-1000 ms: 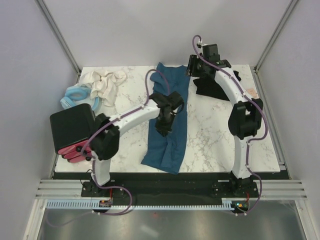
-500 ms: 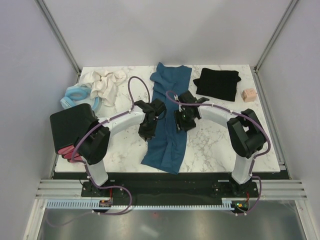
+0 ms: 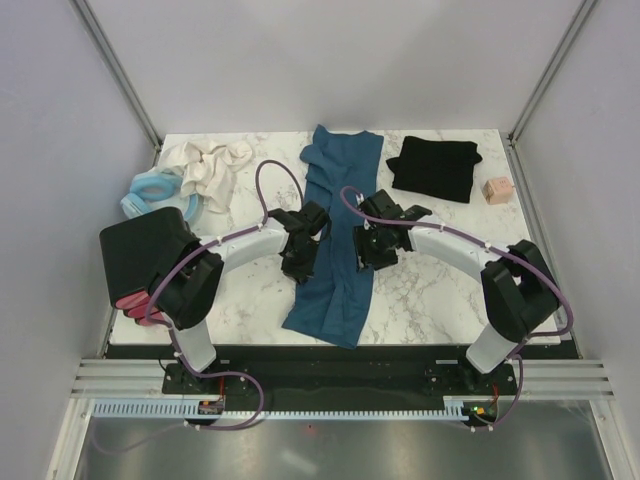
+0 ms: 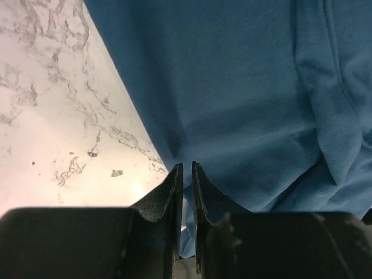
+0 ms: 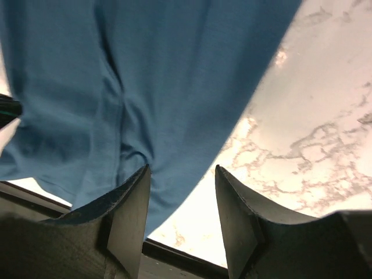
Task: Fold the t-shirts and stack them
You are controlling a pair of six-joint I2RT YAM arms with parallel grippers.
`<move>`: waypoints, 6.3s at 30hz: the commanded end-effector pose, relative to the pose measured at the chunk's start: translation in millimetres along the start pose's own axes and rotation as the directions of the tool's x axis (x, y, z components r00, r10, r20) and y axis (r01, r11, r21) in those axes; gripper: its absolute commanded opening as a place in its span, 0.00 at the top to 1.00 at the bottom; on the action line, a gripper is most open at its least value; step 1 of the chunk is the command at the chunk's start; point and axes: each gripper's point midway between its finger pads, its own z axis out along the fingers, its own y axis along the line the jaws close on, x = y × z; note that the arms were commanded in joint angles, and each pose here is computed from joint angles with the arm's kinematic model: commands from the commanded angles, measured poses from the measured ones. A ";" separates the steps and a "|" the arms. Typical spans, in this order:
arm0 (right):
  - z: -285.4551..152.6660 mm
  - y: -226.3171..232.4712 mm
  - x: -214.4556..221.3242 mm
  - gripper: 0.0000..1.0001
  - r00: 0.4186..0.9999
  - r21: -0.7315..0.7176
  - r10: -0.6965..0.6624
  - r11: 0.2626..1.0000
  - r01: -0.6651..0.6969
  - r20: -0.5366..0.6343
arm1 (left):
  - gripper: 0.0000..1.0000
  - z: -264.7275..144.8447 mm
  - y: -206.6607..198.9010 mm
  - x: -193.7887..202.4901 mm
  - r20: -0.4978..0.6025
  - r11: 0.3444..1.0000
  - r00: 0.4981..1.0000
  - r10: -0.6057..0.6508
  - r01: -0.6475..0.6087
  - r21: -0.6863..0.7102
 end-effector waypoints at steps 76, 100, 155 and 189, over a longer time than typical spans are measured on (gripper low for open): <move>93.8 -48.2 -334.4 0.46 0.848 -0.019 0.086 0.996 -0.089 0.523 | 0.74 5.2 15.1 -317.2 0.366 0.926 0.885 -0.288 0.161 0.341; 139.7 -71.0 -323.4 0.78 0.852 -0.227 0.377 0.923 -0.311 0.364 | 0.98 72.4 7.2 -221.0 0.004 0.922 0.950 -0.313 0.303 0.241; -97.0 -18.4 -24.6 0.36 0.936 -0.362 0.284 0.911 -0.197 0.207 | 0.56 -98.7 28.5 -39.1 0.106 0.797 0.929 -0.355 0.241 0.554; -15.1 14.2 145.8 0.31 0.935 -0.435 0.285 0.830 -0.351 -0.210 | 0.54 -34.9 2.9 106.1 -0.416 0.651 0.836 -0.358 0.543 0.530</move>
